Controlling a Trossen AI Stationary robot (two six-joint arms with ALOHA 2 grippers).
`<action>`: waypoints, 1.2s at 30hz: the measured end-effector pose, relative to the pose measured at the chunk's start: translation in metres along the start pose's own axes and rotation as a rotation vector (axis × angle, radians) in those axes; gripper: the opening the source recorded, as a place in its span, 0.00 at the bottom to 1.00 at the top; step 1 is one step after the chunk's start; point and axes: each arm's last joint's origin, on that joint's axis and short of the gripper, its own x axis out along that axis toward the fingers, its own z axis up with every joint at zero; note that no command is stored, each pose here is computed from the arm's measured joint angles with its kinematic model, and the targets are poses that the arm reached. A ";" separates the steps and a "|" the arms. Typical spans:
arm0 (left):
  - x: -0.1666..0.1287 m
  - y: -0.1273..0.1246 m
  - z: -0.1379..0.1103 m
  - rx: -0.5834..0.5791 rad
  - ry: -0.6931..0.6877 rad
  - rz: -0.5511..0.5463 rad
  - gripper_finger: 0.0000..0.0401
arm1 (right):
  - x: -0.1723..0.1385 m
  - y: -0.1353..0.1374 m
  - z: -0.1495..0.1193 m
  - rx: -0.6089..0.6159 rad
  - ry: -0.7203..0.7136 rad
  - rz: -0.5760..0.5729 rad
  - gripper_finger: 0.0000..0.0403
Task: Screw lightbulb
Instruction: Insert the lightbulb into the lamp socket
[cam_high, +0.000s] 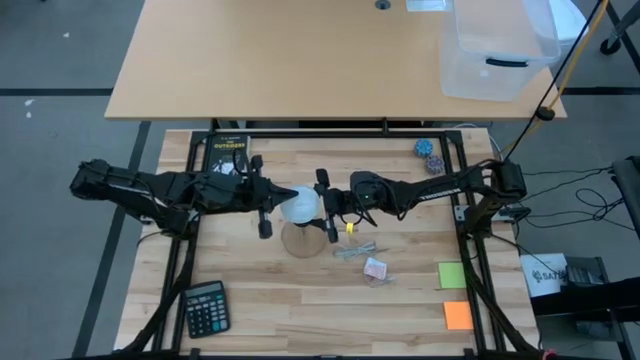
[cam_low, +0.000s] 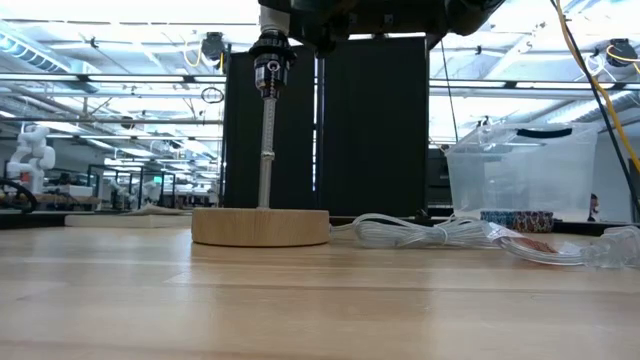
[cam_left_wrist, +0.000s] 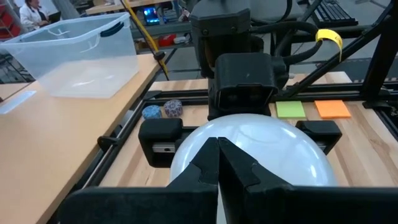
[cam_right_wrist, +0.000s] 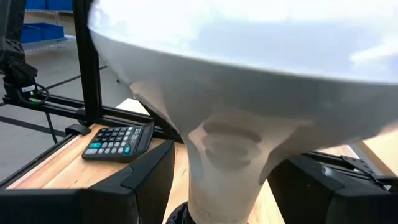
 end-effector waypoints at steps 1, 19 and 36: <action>0.000 0.000 0.000 0.000 -0.001 0.000 0.00 | 0.000 0.000 0.000 0.003 0.003 0.001 0.58; 0.000 0.000 0.000 -0.003 0.000 -0.001 0.00 | -0.013 0.011 0.009 -0.024 0.113 -0.017 0.58; 0.000 -0.001 0.000 0.004 0.000 0.000 0.00 | -0.027 0.021 0.024 -0.046 0.167 -0.079 0.58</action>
